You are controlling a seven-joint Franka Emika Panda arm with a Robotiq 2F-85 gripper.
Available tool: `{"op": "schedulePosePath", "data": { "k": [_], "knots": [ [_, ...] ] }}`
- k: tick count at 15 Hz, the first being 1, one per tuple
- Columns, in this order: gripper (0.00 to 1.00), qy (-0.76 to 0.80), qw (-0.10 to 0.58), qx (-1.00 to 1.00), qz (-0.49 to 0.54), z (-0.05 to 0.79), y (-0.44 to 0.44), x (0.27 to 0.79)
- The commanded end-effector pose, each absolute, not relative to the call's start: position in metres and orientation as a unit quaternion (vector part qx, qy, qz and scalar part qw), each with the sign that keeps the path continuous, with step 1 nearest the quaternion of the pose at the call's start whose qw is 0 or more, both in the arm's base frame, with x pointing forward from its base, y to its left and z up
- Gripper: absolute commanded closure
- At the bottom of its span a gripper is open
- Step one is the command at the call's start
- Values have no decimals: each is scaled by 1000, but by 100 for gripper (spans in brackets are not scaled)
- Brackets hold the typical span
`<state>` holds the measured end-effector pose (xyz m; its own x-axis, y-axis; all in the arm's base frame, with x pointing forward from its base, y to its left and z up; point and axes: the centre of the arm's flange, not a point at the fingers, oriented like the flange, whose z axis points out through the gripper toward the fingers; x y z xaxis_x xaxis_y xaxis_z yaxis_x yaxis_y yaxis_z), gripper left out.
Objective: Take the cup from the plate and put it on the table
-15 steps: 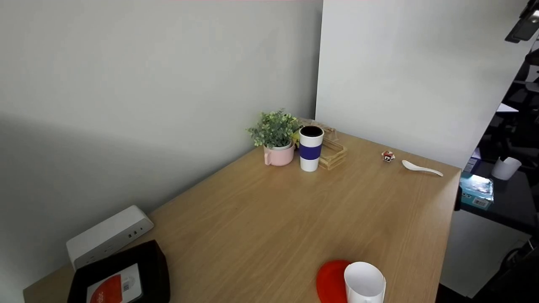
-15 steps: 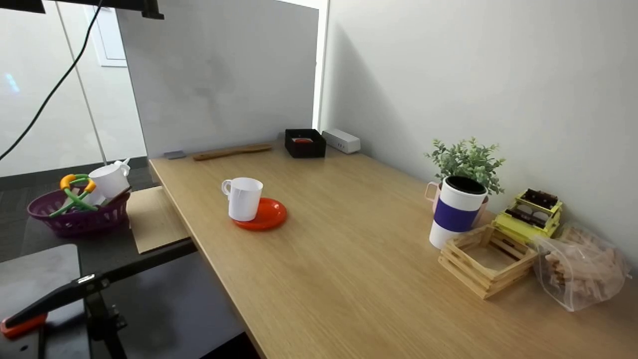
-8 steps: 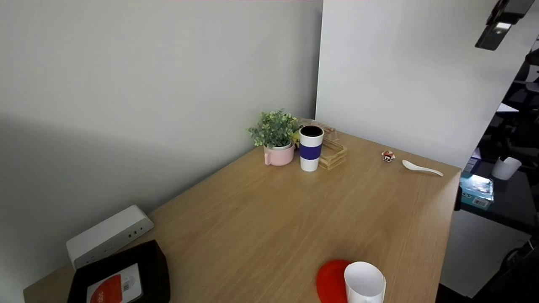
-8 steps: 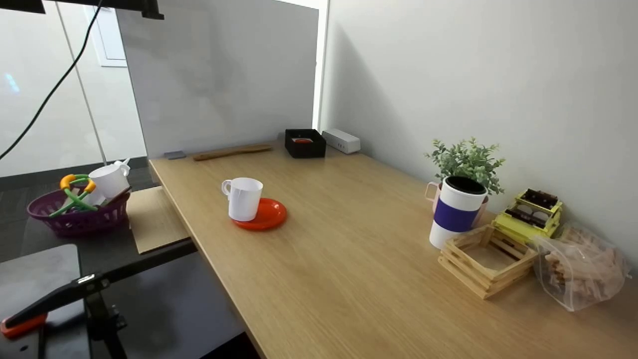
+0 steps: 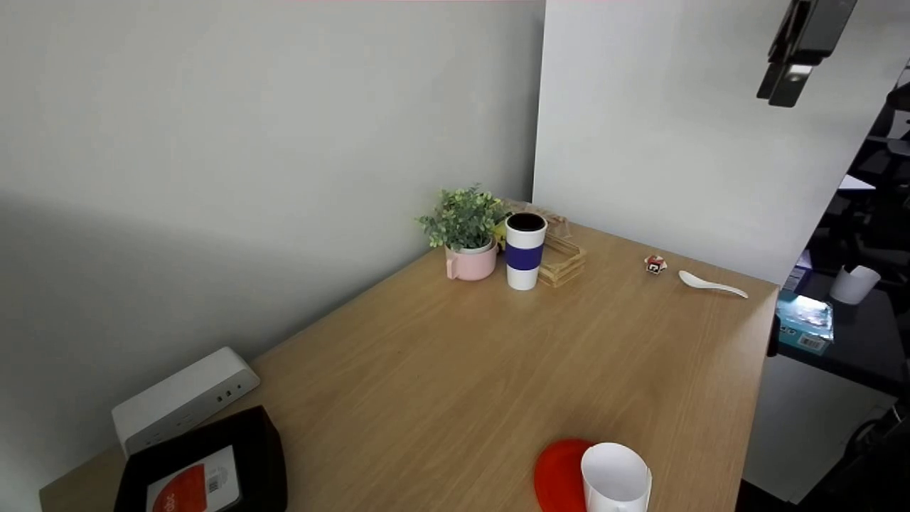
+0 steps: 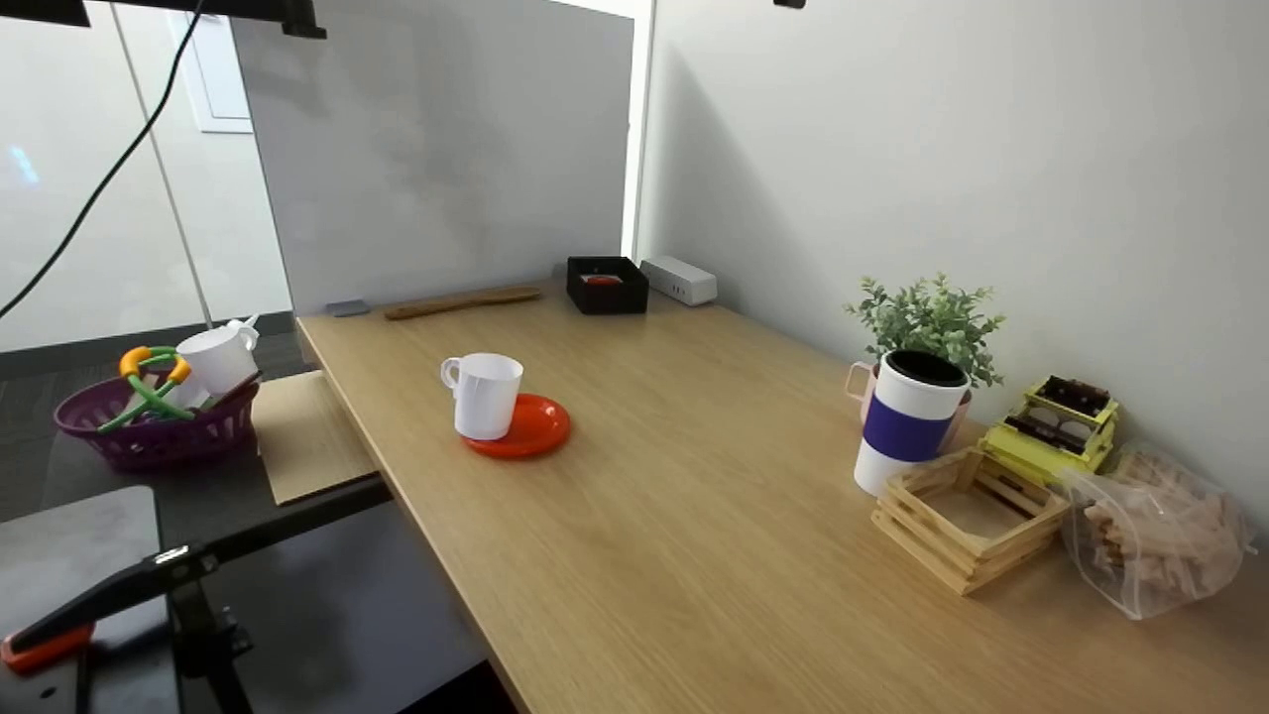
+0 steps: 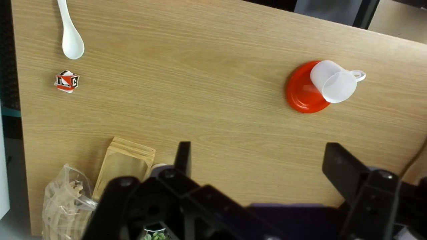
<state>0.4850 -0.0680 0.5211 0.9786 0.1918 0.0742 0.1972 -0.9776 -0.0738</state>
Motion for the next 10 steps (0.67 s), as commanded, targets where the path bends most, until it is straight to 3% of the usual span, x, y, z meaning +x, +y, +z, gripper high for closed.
{"op": "schedulePosePath", "data": {
  "k": [1,10],
  "knots": [
    [0,-128,42,-991,-4,521,-58,519],
    [0,-167,43,-984,32,501,-12,583]
  ]
}}
